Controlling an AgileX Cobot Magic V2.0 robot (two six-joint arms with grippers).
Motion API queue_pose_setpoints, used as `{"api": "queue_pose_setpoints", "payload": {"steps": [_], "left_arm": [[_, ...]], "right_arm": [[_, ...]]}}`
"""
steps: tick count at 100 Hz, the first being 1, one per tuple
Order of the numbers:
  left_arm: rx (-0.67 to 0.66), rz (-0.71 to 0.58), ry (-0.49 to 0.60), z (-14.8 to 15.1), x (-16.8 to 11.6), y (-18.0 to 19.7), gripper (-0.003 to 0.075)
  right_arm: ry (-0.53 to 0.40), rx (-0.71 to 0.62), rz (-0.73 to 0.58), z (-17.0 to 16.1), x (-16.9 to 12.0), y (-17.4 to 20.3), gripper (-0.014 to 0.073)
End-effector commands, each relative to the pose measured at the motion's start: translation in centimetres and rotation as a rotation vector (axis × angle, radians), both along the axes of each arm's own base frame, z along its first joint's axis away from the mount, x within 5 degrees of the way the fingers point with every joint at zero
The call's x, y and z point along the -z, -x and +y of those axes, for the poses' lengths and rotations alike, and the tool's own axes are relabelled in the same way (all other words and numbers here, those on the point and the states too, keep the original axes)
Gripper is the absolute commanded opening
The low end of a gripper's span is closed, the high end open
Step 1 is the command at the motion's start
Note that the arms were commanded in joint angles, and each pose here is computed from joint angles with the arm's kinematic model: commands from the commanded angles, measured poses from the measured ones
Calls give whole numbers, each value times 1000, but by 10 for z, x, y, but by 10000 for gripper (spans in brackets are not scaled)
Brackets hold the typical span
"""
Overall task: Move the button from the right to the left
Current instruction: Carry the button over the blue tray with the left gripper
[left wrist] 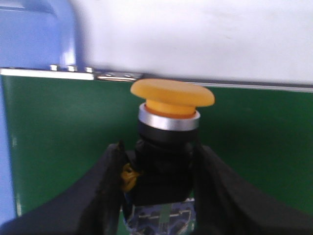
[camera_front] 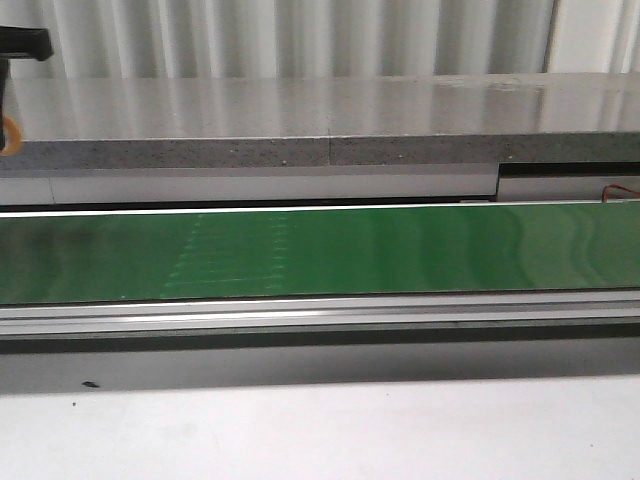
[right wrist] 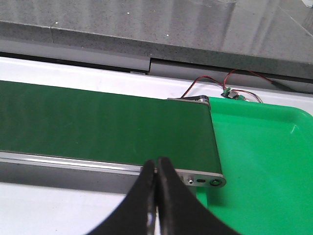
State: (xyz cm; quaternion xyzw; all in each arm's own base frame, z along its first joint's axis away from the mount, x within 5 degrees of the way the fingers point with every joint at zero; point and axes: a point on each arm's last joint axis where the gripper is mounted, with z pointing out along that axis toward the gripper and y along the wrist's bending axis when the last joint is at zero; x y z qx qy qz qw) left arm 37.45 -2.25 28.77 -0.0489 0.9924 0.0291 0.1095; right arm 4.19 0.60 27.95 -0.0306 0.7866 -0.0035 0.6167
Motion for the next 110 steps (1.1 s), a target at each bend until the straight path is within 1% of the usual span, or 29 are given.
{"api": "queue_pose_setpoints", "payload": {"steps": [1,9,24,37,48,58,66,73,86,95,100,105,110], "left_arm": [[-16,-49,-17,26,-29,10,-20],[-50,-43,-27,51,-29,11,-20],[-69,-32,-52,90,-29,17,-20],[-103,-14,-114,124,-29,24,-20],[-68,17,-156,143,-25,28,-20],[-105,42,-148,160,-17,29,-20],[-124,70,-129,168,-5,27,-20],[-130,97,-134,174,5,24,-20],[-106,130,-155,180,25,15,-20],[-94,148,-136,181,41,8,-15],[-92,163,-125,182,50,5,3],[-90,181,-120,183,59,2,41],[-81,196,-127,184,65,1,105]], "right_arm": [[10,8,-86,-1,-14,-1,-68],[10,8,-86,-1,-14,-1,-68],[10,8,-86,-1,-14,-1,-68],[10,7,-85,-1,-14,-1,-68],[10,7,-85,-1,-14,-1,-68],[10,7,-85,-1,-14,-1,-68],[10,7,-85,-1,-14,-1,-68],[10,7,-85,-1,-14,-1,-68],[10,7,-85,-1,-14,-1,-68],[10,7,-85,-1,-14,-1,-68],[10,7,-85,-1,-14,-1,-68],[10,7,-85,-1,-14,-1,-68],[10,7,-85,-1,-14,-1,-68]]}}
